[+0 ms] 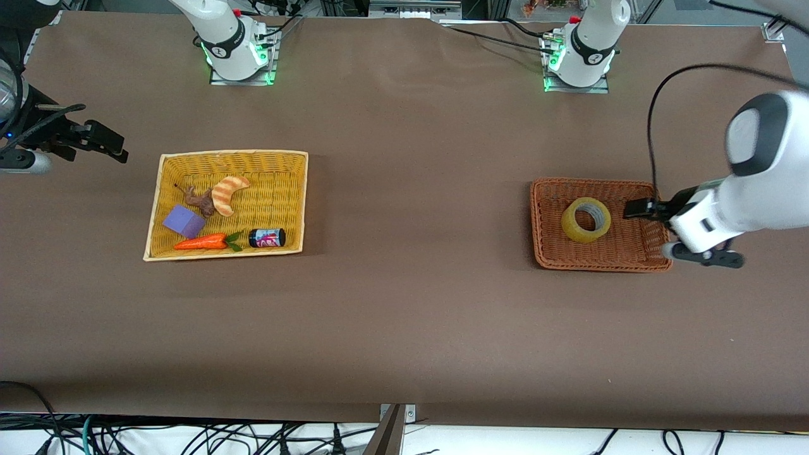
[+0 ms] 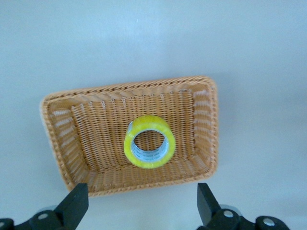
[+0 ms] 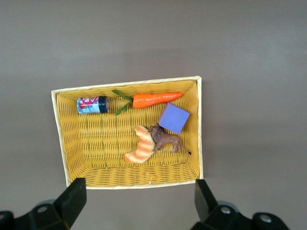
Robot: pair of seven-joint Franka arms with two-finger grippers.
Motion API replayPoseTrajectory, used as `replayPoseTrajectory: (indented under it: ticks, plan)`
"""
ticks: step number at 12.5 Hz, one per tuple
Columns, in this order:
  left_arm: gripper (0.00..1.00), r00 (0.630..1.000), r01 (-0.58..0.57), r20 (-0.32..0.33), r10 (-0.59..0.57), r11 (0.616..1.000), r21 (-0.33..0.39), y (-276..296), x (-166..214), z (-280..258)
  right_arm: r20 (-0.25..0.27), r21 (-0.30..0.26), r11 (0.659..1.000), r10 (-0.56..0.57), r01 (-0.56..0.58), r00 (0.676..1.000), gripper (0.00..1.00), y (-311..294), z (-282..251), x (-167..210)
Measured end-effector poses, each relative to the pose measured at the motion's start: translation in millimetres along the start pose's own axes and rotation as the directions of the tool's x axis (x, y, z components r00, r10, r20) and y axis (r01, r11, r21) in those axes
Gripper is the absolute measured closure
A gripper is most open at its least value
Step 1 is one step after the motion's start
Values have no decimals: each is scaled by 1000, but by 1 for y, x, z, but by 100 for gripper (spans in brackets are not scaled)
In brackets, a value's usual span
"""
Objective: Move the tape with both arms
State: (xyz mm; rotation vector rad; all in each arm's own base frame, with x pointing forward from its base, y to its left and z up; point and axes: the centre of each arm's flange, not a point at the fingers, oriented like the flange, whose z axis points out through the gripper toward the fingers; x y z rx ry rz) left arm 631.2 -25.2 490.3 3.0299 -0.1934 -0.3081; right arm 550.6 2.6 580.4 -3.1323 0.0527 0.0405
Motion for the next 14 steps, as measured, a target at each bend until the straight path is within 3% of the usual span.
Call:
replayPoseTrajectory:
  ticks: [3,5,7,10,14]
  plan:
    - [0,994,-4,-106,9,999,51,24,-33,-78,1,0,1000,1,-1,1000,0,0,0,0]
    - [0,990,27,-140,-18,998,64,15,-69,-119,1,0,1000,1,-1,1000,0,0,0,0]
    - [0,995,39,-91,-33,997,66,14,-96,-131,1,0,1000,1,-1,1000,0,0,0,0]
    - [0,998,58,-10,-57,996,64,22,-95,-105,1,0,1000,1,-1,1000,0,0,0,0]
    - [0,992,124,-6,-123,990,66,21,-95,-82,1,0,1000,1,-1,1000,0,1,0,0]
